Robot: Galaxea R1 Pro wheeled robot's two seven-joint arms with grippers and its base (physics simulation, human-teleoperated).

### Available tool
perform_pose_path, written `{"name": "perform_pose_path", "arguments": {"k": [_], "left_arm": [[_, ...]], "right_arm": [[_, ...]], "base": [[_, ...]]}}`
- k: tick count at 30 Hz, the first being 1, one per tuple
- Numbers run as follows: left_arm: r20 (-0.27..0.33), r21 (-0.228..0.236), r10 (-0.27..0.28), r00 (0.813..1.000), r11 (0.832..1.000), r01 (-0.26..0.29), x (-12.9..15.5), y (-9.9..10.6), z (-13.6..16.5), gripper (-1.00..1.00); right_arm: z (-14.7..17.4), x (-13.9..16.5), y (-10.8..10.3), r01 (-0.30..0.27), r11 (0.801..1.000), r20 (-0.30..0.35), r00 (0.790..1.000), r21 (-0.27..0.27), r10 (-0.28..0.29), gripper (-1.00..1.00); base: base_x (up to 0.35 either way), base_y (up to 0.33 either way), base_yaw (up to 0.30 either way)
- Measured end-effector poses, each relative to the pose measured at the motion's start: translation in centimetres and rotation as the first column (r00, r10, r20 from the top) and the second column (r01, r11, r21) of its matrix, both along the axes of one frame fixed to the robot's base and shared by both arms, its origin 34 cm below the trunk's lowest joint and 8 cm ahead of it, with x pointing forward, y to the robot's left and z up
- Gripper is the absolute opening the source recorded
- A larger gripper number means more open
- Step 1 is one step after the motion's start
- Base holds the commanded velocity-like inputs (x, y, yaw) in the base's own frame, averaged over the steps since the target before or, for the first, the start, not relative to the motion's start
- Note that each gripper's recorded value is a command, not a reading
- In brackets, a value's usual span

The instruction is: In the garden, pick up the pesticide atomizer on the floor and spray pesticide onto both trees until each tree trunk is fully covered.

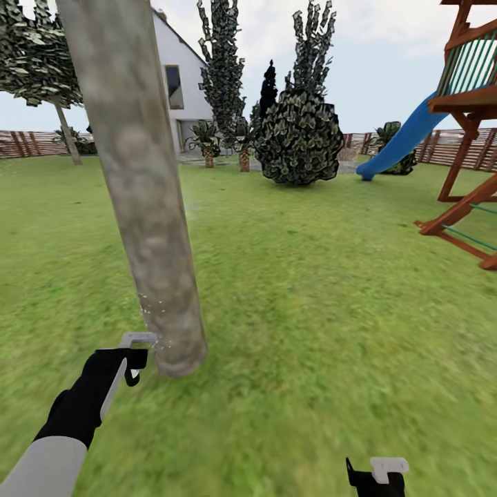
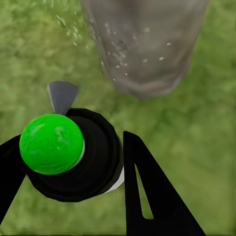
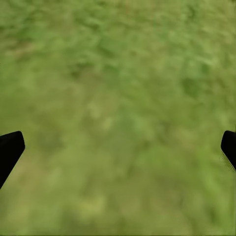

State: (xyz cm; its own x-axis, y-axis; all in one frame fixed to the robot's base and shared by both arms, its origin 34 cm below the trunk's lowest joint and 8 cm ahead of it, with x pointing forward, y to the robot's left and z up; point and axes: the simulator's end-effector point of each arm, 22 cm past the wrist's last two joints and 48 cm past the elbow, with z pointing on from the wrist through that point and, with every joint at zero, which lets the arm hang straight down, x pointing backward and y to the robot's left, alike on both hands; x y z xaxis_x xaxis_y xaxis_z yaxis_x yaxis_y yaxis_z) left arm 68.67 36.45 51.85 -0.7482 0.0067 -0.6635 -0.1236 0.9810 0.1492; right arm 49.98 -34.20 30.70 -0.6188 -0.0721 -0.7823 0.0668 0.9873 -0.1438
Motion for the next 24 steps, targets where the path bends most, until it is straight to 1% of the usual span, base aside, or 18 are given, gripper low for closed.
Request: {"name": "perform_pose_path", "arguments": {"k": [5,9,11,12,13,14,15,16,17,20,24], "left_arm": [[0.000,-0.001,-0.001,1.000,1.000,0.001,0.0,0.0,0.0,-1.00],[0.000,-0.002,-0.001,1.000,1.000,0.001,0.0,0.0,0.0,-1.00],[-0.015,-0.005,0.000,1.000,1.000,0.000,-0.3,-0.1,-0.7,-1.00],[-0.037,-0.013,0.002,0.999,1.000,-0.002,-0.8,-0.1,-1.6,-1.00],[-0.063,-0.035,0.005,0.998,0.999,-0.007,-1.3,-0.4,-2.8,-1.00],[-0.098,-0.077,0.011,0.995,0.997,-0.018,-2.2,-0.8,-4.5,-1.00],[-0.124,-0.109,0.017,0.992,0.994,-0.031,-2.9,-1.0,-5.9,-1.00],[-0.124,-0.129,0.026,0.992,0.991,-0.042,-3.2,-1.0,-7.1,-1.00],[-0.102,-0.130,0.034,0.994,0.990,-0.047,-3.1,-0.8,-7.8,-1.00],[-0.085,-0.129,0.037,0.996,0.991,-0.048,-3.0,-0.7,-8.0,-1.00],[-0.080,-0.123,0.038,0.996,0.991,-0.048,-2.9,-0.5,-8.0,-1.00]], "right_arm": [[0.0,0.0,0.0,0.000,1.000,0.001,1.000,0.000,0.000,1.00],[0.0,0.0,0.0,0.000,1.000,0.000,1.000,-0.001,0.000,1.00],[0.0,0.0,0.0,0.000,1.000,0.001,1.000,0.000,0.000,1.00],[0.0,0.0,0.0,0.000,1.000,0.000,1.000,0.000,0.000,1.00],[0.0,0.0,0.0,0.000,1.000,0.000,1.000,0.000,0.000,1.00],[0.0,0.0,0.0,0.000,1.000,0.000,1.000,0.000,0.000,1.00],[0.0,0.0,0.0,-0.001,1.000,0.000,1.000,0.000,0.001,1.00],[0.0,0.0,0.0,-0.001,1.000,0.000,1.000,0.001,0.001,1.00],[0.0,0.0,0.1,-0.001,1.000,0.000,1.000,0.001,0.001,1.00],[0.0,0.0,0.0,-0.001,1.000,0.000,1.000,0.001,0.001,1.00],[0.0,0.0,0.1,-0.002,1.000,-0.001,1.000,0.002,0.002,1.00]], "base": [[0.030,-0.272,0.244],[0.187,-0.228,0.024],[0.214,-0.213,0.001],[0.215,-0.212,0.000],[0.215,-0.212,0.000],[0.215,-0.212,0.000],[0.224,-0.204,0.000],[0.232,-0.187,0.095],[0.207,-0.156,0.153],[0.055,-0.041,0.245],[0.003,-0.030,0.268]]}}
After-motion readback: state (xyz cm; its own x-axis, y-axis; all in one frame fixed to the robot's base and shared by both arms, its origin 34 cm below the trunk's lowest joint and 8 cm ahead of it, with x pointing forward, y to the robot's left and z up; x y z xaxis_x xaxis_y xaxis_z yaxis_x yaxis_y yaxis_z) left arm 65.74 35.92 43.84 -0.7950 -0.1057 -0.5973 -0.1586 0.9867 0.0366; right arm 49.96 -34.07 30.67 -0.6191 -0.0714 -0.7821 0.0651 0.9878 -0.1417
